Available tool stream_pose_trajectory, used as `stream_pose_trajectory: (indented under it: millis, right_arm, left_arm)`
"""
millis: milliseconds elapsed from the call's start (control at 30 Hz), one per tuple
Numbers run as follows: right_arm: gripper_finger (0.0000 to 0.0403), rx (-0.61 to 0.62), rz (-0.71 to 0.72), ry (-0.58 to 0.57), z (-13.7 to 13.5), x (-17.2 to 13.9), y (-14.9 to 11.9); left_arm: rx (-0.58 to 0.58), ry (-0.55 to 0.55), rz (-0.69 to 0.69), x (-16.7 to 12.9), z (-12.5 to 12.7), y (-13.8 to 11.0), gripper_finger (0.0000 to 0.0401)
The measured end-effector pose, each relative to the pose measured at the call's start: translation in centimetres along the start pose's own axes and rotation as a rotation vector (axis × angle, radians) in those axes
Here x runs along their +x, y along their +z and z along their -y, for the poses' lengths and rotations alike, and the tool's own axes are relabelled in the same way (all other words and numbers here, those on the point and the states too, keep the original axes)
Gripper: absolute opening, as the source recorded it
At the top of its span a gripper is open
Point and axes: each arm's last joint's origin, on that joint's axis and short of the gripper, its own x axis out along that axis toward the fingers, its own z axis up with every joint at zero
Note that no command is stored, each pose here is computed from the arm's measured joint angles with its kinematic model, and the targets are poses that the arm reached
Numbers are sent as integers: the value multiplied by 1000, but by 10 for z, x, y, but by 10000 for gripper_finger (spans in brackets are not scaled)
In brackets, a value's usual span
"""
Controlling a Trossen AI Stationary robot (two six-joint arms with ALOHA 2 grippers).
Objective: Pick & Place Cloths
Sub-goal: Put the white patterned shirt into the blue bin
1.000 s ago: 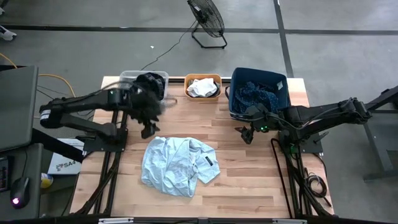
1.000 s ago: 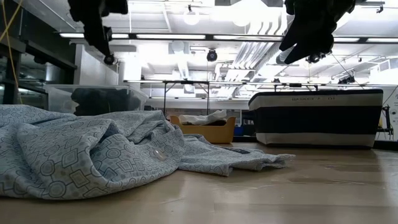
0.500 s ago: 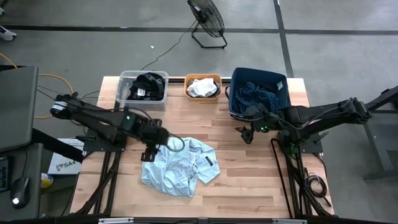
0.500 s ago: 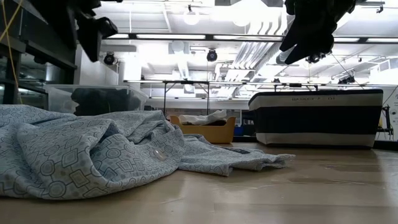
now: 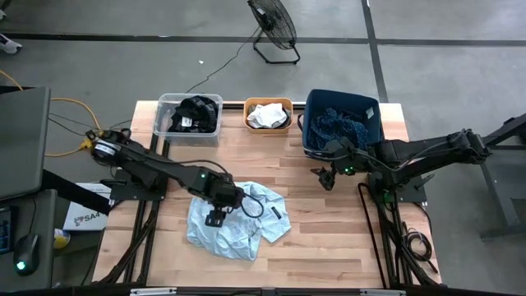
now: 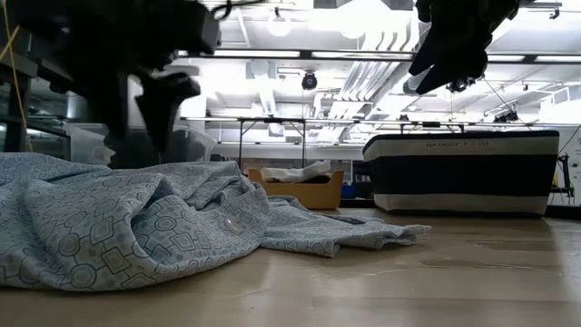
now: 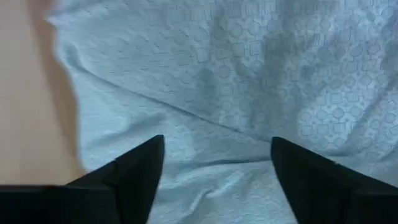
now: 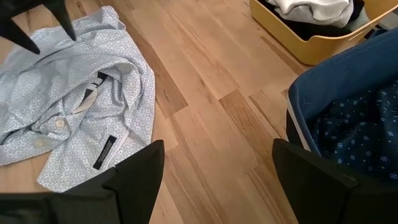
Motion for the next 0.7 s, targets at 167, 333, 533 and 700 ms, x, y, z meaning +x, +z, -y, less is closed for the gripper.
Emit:
stream_pose_trajectory:
  millis: [167, 333, 533, 700]
  right_arm:
    - [289, -3, -9, -3, 2, 7, -7]
    - [289, -7, -38, -1, 6, 20, -23]
    - [289, 26, -39, 4, 7, 24, -27]
    - [289, 22, -12, 23, 5, 23, -24]
  left_arm:
    - [-47, -35, -60, 29, 3, 6, 355]
    - [-46, -49, -59, 53, 5, 13, 394]
    - [6, 12, -63, 75, 4, 17, 400]
    - [35, 20, -37, 82, 4, 21, 385]
